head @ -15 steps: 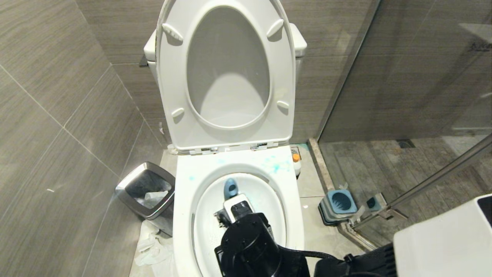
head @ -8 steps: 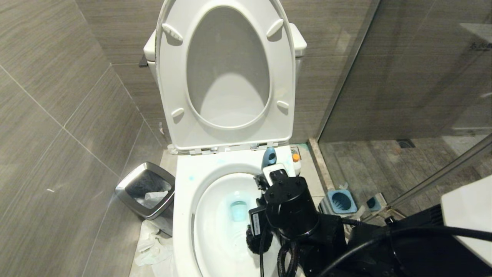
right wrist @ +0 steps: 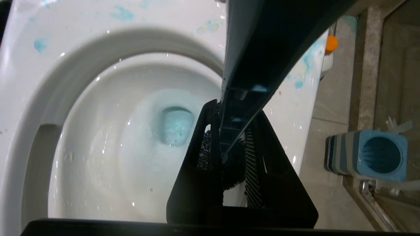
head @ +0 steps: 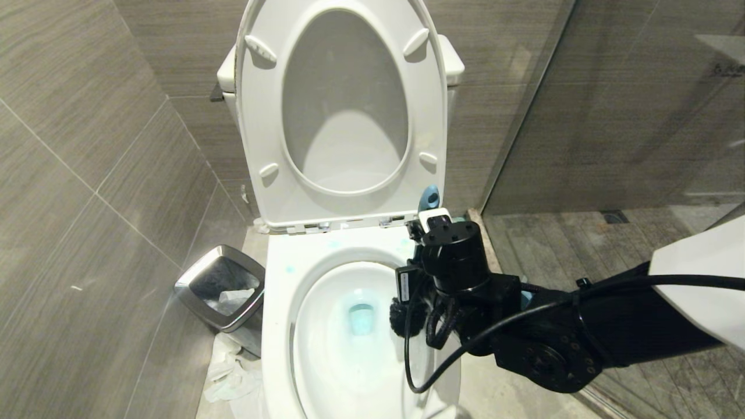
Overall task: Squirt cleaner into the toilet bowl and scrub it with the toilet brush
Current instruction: Scrub the toilet bowl
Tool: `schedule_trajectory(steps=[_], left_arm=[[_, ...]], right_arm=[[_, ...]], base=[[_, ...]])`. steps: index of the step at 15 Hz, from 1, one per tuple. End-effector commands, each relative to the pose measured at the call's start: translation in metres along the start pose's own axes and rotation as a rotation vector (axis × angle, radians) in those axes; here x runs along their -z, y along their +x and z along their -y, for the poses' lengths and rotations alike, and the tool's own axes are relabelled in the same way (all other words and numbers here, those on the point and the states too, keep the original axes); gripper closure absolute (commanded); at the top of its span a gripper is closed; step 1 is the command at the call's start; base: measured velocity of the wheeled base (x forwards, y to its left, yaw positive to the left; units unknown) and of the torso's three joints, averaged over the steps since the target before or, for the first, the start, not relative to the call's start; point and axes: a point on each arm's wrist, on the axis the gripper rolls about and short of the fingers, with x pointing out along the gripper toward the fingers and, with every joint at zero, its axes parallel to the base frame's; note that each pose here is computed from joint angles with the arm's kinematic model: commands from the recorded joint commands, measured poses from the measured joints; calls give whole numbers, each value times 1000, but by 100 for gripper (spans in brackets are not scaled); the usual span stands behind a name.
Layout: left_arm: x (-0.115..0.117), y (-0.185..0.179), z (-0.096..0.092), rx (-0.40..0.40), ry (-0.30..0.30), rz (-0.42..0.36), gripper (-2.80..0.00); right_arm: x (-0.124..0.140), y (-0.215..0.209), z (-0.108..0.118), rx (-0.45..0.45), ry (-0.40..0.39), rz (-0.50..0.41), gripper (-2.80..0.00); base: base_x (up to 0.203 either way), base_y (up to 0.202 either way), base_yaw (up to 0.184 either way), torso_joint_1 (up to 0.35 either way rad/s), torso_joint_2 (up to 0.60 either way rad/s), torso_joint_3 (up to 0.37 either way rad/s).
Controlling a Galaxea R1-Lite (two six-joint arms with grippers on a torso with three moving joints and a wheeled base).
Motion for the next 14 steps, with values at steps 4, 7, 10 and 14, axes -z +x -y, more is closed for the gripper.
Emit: schedule_trajectory(steps=[4,7,10,14], left_arm=[[0,0,0,0,1,0,0],[0,0,0,0,1,0,0],[0,0,0,0,1,0,0],[0,0,0,0,0,0,0]], right_arm=[[0,38,-27,-17,-26,41,0],[8,49,-48,-58,-55,49,0],[24,69,-61,-68,-76,35,0],[63,104,-75,-64,-100,-4,0]], base=[[0,0,0,0,0,0],[0,0,0,0,0,0],[0,0,0,0,0,0],[0,0,0,0,0,0]])
